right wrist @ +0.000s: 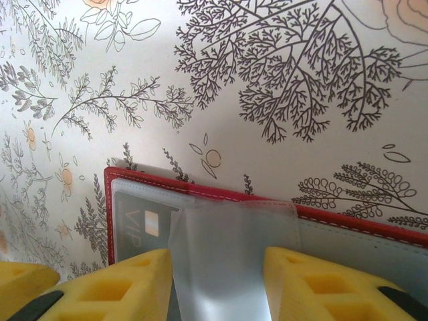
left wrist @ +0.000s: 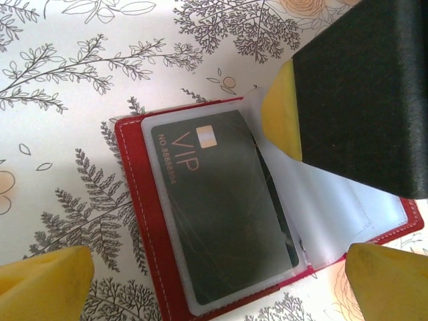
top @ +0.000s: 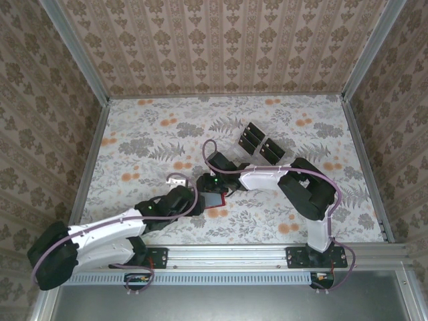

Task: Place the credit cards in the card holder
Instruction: Flip over the card slot in the card holder.

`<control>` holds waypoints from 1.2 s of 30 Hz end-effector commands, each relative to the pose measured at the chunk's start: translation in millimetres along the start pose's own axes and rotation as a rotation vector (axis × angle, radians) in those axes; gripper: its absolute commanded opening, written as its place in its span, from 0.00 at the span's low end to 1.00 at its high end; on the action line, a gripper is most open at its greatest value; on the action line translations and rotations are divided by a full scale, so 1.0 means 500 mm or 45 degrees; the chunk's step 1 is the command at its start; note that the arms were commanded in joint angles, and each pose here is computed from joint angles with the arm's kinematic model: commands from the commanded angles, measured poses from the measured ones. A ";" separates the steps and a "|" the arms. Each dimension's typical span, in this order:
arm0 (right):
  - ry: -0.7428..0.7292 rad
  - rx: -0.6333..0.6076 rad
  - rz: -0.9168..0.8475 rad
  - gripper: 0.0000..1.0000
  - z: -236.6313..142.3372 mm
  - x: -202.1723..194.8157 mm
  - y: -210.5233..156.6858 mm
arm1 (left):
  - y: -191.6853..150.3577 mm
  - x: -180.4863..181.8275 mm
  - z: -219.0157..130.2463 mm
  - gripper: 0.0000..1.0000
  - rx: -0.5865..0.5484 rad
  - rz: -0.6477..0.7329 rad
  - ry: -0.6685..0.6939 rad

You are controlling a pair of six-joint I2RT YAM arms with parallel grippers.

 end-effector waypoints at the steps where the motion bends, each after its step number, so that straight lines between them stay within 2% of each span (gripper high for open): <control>1: -0.031 0.055 0.044 0.42 0.017 -0.020 -0.031 | 0.022 -0.031 0.003 1.00 -0.062 0.012 -0.033; 14: -0.024 0.055 0.059 0.42 0.018 -0.020 -0.033 | 0.027 -0.055 0.041 1.00 -0.065 0.095 0.018; 26: 0.005 0.034 0.049 0.42 0.004 -0.002 -0.015 | -0.012 0.000 0.070 1.00 -0.014 0.115 0.161; 36: 0.049 -0.083 0.006 0.42 -0.059 0.032 0.036 | -0.032 0.033 0.076 1.00 0.007 0.089 0.229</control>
Point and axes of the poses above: each hand's point on the last joint's axis, 136 mm out from that joint toward the fingers, its own z axis out along the fingers, its own x axis along the line the jaws close on, y = z × x, the point moved 4 cm from there along -z, back along the fingers, and after that the axes turned 12 degrees about -z, right-handed, at the moved point
